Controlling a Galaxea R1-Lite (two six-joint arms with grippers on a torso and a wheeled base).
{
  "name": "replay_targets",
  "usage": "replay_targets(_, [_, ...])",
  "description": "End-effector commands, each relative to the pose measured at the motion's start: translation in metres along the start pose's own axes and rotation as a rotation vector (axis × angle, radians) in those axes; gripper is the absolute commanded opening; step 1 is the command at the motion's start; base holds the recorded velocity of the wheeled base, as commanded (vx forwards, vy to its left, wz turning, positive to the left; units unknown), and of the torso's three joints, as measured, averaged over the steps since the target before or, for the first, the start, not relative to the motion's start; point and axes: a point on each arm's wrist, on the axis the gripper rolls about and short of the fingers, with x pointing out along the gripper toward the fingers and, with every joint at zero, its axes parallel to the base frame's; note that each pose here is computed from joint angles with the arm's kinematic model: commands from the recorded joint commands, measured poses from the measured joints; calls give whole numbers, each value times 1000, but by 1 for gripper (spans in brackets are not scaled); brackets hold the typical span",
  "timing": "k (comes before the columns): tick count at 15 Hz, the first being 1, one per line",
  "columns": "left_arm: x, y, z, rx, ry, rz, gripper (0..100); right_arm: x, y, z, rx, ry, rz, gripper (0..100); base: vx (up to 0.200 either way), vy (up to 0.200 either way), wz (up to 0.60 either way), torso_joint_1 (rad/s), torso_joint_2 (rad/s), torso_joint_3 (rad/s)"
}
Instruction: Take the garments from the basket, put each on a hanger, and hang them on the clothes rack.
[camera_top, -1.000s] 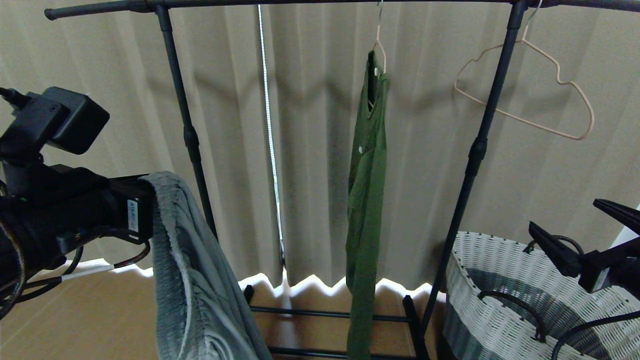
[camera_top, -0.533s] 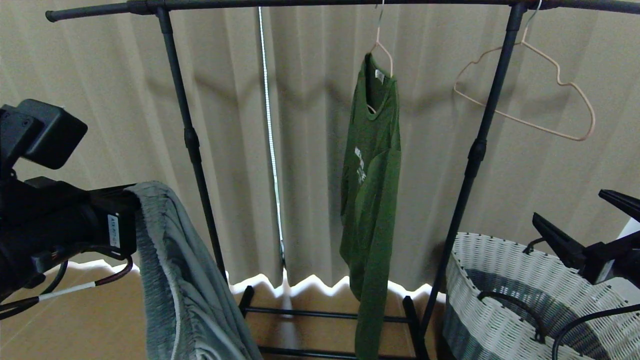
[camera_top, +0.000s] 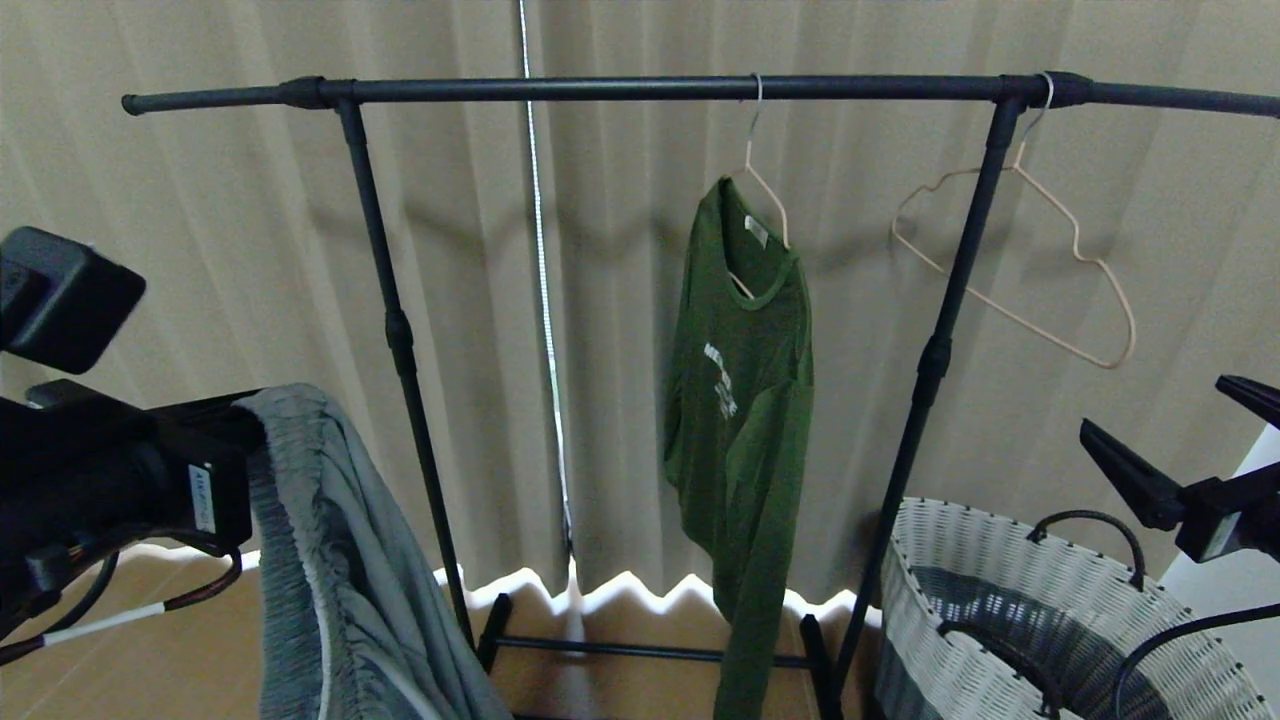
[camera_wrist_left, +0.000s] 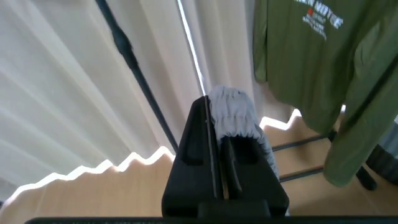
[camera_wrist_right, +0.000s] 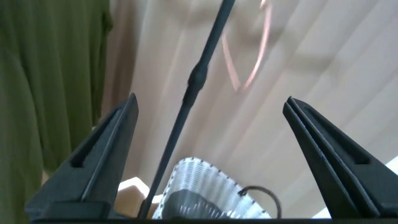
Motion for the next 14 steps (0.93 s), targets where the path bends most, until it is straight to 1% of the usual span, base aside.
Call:
replay_targets(1, [0, 0, -1, 0, 2, 0, 0, 0, -1, -1, -1, 3, -5, 100, 0, 0, 0, 222, -456, -281])
replay_targets(4, [-2, 0, -2, 0, 0, -1, 0, 0, -2, 0, -1, 2, -11, 100, 0, 0, 0, 203, -469, -282])
replay_targets(7, [-6, -1, -9, 6, 12, -3, 0, -1, -2, -1, -2, 2, -13, 100, 0, 0, 0, 207, -484, -282])
replay_targets(10, [-10, 0, -9, 9, -1, -7, 0, -1, -2, -1, -2, 4, -12, 100, 0, 0, 0, 212, -496, -276])
replay_targets(12, [-9, 0, -11, 11, 6, -9, 0, -3, -2, -1, -2, 0, -12, 100, 0, 0, 0, 222, -517, -276])
replay_targets(14, [-9, -1, -12, 12, 4, -10, 0, -4, -2, -1, 1, 0, -10, 100, 0, 0, 0, 124, -283, -151])
